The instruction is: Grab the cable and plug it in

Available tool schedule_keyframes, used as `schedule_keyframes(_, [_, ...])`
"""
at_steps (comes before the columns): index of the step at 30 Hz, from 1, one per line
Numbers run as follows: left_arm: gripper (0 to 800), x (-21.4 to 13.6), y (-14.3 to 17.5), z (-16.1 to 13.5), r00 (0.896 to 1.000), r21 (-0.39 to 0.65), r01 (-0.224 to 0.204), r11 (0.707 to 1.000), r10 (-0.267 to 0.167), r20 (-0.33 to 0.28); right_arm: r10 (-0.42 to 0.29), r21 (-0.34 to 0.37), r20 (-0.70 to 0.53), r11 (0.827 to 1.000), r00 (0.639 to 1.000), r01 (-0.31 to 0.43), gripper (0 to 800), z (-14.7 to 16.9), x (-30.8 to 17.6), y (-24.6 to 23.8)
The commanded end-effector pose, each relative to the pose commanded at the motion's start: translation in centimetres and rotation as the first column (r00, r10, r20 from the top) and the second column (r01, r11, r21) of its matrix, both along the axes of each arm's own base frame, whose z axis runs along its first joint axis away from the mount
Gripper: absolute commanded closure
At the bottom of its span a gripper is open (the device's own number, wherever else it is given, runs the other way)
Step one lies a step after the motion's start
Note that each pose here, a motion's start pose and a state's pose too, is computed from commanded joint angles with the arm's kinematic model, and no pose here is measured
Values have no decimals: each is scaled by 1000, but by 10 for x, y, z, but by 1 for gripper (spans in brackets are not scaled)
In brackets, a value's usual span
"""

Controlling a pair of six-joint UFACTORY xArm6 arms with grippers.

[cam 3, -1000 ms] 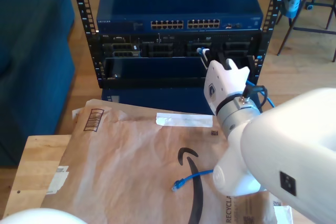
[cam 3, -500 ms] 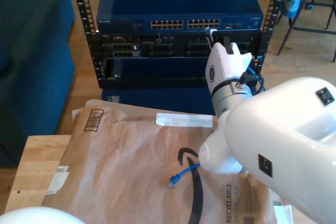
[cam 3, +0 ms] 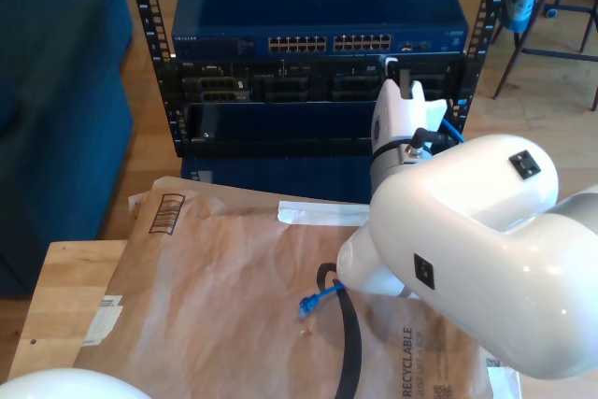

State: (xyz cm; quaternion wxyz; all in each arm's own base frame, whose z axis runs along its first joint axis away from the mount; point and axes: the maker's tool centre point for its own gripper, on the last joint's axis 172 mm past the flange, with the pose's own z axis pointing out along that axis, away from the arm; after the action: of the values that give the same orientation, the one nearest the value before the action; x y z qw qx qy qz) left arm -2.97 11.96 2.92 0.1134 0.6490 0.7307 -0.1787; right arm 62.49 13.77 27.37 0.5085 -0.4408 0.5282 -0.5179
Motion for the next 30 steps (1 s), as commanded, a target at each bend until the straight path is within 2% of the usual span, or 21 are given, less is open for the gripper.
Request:
schedule_keyframes(11, [0, 0, 0, 0, 1000, 0, 0, 1000, 0, 0, -25, 10, 57, 1000, 998, 25, 800, -1, 16, 0])
schedule_keyframes(30, [0, 0, 0, 0, 1000, 0, 0, 1000, 0, 0, -32, 24, 78, 999, 996, 31, 800, 1, 30, 1])
